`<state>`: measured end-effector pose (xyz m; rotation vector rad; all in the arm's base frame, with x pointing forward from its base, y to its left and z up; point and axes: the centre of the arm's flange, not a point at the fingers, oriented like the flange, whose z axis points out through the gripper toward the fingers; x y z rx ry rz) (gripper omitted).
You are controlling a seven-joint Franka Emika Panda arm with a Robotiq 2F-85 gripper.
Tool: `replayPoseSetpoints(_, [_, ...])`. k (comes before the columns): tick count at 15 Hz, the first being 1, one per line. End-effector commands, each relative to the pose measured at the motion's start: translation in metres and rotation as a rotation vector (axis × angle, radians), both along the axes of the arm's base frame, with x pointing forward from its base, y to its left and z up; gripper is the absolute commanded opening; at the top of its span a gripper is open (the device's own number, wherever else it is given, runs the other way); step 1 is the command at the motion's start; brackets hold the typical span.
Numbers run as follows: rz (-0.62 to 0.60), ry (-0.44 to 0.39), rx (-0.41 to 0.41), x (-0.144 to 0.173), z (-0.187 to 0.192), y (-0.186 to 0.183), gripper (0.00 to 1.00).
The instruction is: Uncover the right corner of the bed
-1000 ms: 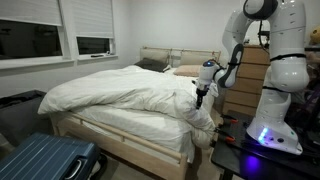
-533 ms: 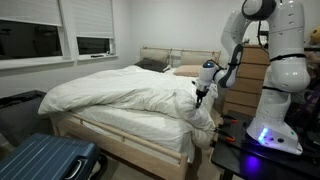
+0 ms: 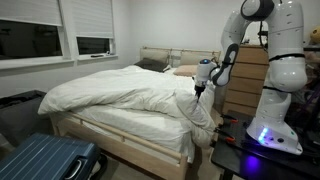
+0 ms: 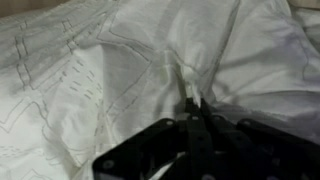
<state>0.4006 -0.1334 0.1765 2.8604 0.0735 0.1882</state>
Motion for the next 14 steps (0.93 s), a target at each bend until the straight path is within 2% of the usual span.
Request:
replayPoseSetpoints(1, [-0.103,-0.040,-0.029,0.046,0.065,-0.038,0.01])
replayPoseSetpoints(10, [-0.281,-0.204,-0.180,0.148,0.203,-0.085,0.01])
replayPoseSetpoints(14, [-0.347,-0.265,-0.215,0.196,0.265,-0.101,0.01])
